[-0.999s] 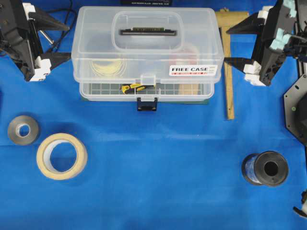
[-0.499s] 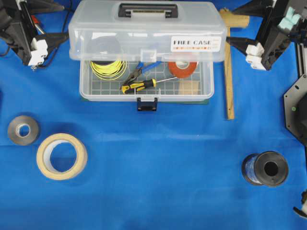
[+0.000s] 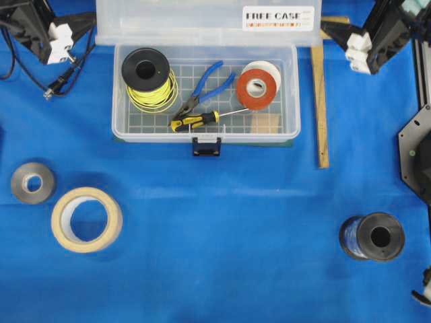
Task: Open the tool box with both arms.
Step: 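Lift the lid with both grippers and swing it back away from the front, then push the lid fully open and release it with both grippers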
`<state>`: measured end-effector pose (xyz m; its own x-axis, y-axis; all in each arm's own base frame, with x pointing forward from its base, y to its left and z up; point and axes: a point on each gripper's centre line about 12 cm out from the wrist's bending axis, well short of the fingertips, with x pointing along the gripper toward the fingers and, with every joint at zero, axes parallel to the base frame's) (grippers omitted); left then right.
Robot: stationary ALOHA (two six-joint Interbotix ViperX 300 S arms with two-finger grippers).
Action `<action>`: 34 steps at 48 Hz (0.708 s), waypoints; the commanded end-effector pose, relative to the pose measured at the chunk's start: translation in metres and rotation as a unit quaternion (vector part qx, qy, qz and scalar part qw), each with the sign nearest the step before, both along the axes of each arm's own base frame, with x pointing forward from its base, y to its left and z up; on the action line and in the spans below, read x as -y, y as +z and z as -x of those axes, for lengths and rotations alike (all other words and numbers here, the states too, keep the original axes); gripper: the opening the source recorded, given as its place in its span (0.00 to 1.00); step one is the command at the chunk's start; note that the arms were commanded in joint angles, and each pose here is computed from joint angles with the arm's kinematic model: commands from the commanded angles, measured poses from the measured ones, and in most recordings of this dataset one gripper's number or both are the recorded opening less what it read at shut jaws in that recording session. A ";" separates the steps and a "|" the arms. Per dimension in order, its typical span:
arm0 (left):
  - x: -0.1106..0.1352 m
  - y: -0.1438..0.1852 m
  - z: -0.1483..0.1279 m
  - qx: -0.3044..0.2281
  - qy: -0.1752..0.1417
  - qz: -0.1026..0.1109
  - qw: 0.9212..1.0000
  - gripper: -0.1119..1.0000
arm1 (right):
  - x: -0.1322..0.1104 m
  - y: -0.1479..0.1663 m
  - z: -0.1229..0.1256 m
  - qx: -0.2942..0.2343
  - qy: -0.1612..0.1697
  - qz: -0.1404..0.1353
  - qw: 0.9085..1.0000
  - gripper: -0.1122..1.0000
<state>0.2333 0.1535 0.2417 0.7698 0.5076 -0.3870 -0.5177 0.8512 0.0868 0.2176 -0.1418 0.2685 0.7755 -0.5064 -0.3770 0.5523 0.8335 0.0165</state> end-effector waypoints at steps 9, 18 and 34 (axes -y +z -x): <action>-0.022 0.017 -0.008 0.016 0.020 -0.024 0.999 0.91 | 0.019 0.011 -0.007 0.015 -0.022 0.011 1.000 0.85; -0.035 0.018 -0.013 0.002 0.023 -0.041 0.999 0.91 | 0.034 0.007 -0.010 0.005 -0.037 0.014 0.999 0.85; -0.064 0.014 -0.014 -0.014 0.053 -0.042 0.998 0.91 | 0.063 0.003 -0.013 -0.011 -0.068 0.011 0.998 0.85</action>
<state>0.2394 0.2107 0.2362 0.6797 0.5999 -0.4220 -0.5909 0.7887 0.1695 0.2250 -0.2005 0.2615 0.6819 -0.6089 -0.4052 0.6635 0.7481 -0.0076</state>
